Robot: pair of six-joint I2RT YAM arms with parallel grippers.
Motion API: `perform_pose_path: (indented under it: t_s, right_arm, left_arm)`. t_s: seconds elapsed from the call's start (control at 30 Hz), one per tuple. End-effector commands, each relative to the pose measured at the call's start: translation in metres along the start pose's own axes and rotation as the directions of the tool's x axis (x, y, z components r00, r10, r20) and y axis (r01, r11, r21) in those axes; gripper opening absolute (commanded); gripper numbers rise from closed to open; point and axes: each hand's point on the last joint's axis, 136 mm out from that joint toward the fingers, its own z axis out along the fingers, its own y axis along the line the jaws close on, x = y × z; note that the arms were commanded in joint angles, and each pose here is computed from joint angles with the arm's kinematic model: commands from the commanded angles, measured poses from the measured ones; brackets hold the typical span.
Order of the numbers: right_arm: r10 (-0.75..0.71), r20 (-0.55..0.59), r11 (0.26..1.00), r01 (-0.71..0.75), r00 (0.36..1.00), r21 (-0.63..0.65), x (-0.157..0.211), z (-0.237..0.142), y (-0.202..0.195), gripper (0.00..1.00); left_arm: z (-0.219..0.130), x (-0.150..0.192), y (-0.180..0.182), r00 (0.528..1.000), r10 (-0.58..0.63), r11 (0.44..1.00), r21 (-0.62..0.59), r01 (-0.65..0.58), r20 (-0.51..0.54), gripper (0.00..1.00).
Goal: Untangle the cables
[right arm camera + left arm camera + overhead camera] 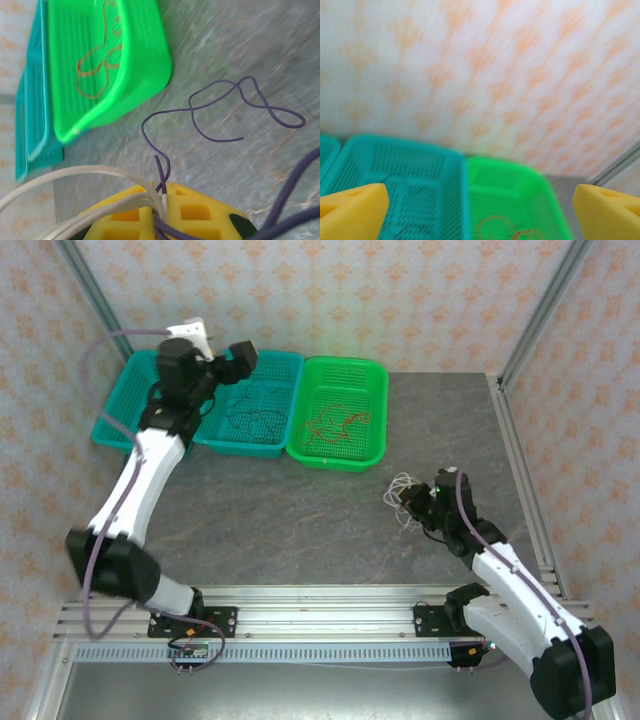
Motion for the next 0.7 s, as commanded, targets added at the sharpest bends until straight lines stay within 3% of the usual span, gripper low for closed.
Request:
perform_pose_path:
  t_s: [0.0,0.1,0.23,0.3,0.37,0.43,0.5,0.57,0.67]
  right_arm:
    - [-0.118,-0.072,0.986,0.108,0.99,-0.129,0.018,0.009,0.041,0.0]
    - [-0.216,-0.132,0.962,0.189,0.967,-0.195,0.047,0.028,0.06,0.0]
    - [-0.4,-0.281,0.891,0.299,0.873,-0.34,0.101,0.042,0.094,0.0]
    - [-0.437,-0.326,0.878,0.321,0.838,-0.354,0.113,0.047,0.094,0.01]
    - [-0.418,-0.295,0.906,0.371,0.859,-0.203,0.099,0.056,0.068,0.11]
    - [-0.389,-0.218,0.907,0.414,0.895,0.079,0.069,0.059,0.021,0.41]
    - [-0.382,-0.208,0.865,0.428,0.9,0.262,0.054,0.054,-0.017,0.51]
    - [-0.38,-0.248,0.838,0.445,0.891,0.315,0.054,0.05,-0.034,0.55]
    - [-0.394,-0.301,0.837,0.474,0.868,0.272,0.066,0.05,-0.038,0.59]
  left_arm:
    - [-0.046,-0.003,-0.033,0.998,-0.058,0.994,0.099,0.056,0.016,0.96]
    - [-0.072,0.033,-0.045,0.996,-0.039,0.992,0.114,0.048,-0.079,0.98]
    - [-0.092,0.101,-0.054,0.971,-0.004,0.985,0.168,0.046,-0.24,0.98]
    - [-0.102,0.135,-0.06,0.954,0.039,0.972,0.233,0.033,-0.296,0.98]
    - [-0.113,0.169,-0.06,0.935,0.093,0.963,0.269,0.003,-0.342,0.98]
    - [-0.121,0.196,-0.055,0.912,0.125,0.96,0.28,-0.012,-0.39,1.0]
    - [-0.128,0.216,-0.05,0.888,0.153,0.956,0.292,-0.023,-0.433,1.0]
    - [-0.134,0.23,-0.05,0.866,0.185,0.948,0.316,-0.032,-0.465,1.0]
    - [-0.14,0.249,-0.055,0.828,0.276,0.923,0.374,-0.088,-0.487,1.0]
